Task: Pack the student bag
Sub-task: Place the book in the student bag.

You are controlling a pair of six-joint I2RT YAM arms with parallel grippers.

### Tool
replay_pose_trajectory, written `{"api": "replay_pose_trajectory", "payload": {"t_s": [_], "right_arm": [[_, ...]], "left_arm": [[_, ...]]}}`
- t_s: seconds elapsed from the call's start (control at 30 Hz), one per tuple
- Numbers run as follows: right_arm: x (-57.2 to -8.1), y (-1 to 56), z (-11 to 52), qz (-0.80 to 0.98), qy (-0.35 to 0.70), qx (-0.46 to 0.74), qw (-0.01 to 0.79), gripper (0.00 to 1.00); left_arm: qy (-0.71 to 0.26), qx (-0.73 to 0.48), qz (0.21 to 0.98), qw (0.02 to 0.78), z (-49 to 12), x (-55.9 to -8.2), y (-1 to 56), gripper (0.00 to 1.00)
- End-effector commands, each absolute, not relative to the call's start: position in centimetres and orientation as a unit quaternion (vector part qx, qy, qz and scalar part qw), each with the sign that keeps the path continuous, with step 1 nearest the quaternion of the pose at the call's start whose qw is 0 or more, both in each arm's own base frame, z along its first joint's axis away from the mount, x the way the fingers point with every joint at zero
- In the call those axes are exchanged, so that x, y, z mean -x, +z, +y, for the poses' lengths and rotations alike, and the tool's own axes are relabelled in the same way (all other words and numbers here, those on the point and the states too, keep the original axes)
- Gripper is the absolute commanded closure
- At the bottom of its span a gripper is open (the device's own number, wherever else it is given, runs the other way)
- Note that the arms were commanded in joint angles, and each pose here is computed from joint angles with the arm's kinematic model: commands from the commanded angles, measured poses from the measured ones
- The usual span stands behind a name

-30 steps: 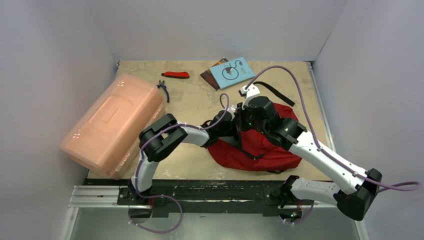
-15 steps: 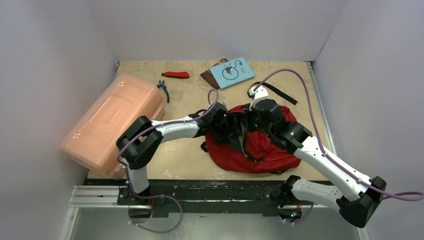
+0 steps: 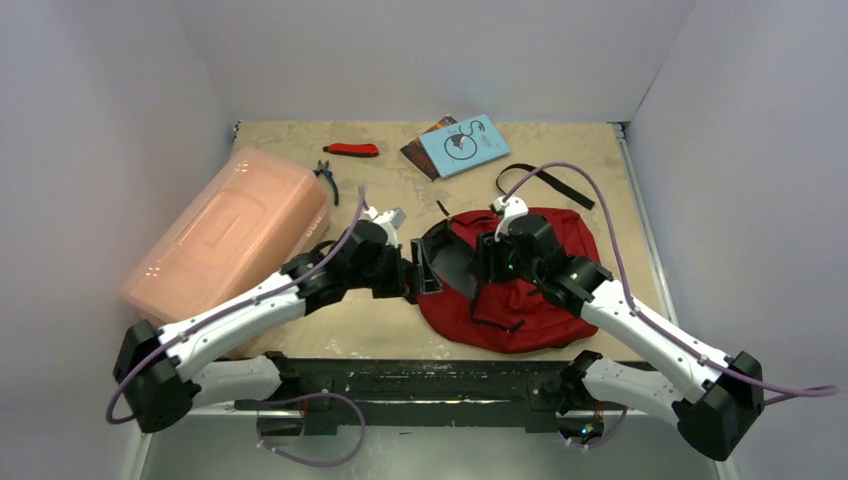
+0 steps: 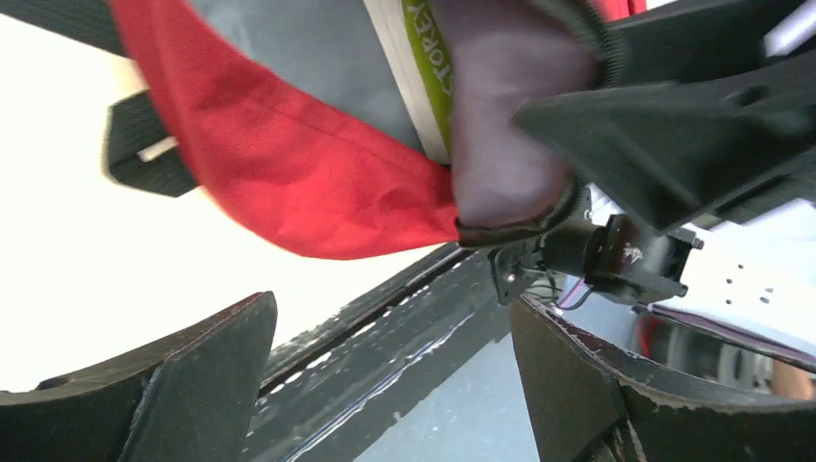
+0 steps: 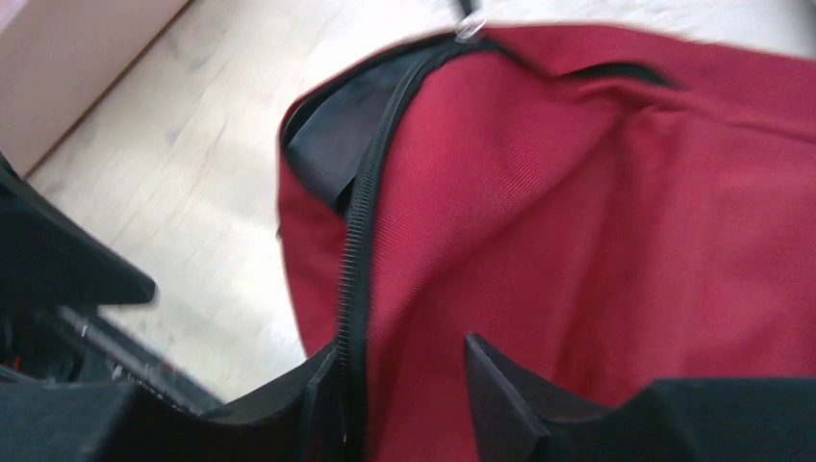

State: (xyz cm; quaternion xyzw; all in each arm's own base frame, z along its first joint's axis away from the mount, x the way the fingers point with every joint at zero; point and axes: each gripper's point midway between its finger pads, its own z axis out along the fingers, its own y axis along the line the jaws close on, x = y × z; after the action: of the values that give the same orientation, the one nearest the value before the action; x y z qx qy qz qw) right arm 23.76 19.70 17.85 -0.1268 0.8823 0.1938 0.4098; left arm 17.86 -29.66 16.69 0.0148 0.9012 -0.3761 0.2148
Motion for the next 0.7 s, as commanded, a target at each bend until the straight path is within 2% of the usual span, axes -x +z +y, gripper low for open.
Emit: {"api": "replay_pose_trajectory", "payload": {"t_s": [0.0,0.03,0.1,0.17,0.33,0.43,0.5,0.67], "right_arm": [[-20.3,17.5,25.4,0.846,0.364,0.182,0.345,0.40],[-19.2,17.5,26.9,0.833,0.406,0.199,0.318,0.32],[-16.9,18.0,29.5,0.799,0.495,0.225,0.258,0.27],[-16.3,19.4,30.7,0.773,0.539,0.234,0.239,0.24],[-17.6,25.7,31.3,0.732,0.542,0.281,0.302,0.07],[-22.9,28.4,30.4,0.758,0.478,0.214,0.389,0.02],[-27.7,29.0,28.8,0.787,0.427,0.120,0.429,0.01],[-39.0,26.7,24.3,0.809,0.381,-0.078,0.440,0.01]], "left_arm": [[-0.327,-0.041,0.898,0.292,-24.6,-17.2,18.4,0.09],[-0.318,-0.037,0.894,0.314,-23.5,-17.3,19.3,0.09],[-0.297,-0.022,0.882,0.364,-21.0,-17.6,21.4,0.09],[-0.286,-0.012,0.867,0.409,-19.0,-17.7,23.6,0.08],[-0.277,0.007,0.840,0.466,-16.1,-17.7,26.7,0.07],[-0.276,0.013,0.839,0.468,-15.7,-17.5,26.8,0.07],[-0.282,0.013,0.841,0.462,-15.9,-17.3,26.8,0.07],[-0.303,0.020,0.841,0.449,-16.4,-16.7,26.9,0.07]]}}
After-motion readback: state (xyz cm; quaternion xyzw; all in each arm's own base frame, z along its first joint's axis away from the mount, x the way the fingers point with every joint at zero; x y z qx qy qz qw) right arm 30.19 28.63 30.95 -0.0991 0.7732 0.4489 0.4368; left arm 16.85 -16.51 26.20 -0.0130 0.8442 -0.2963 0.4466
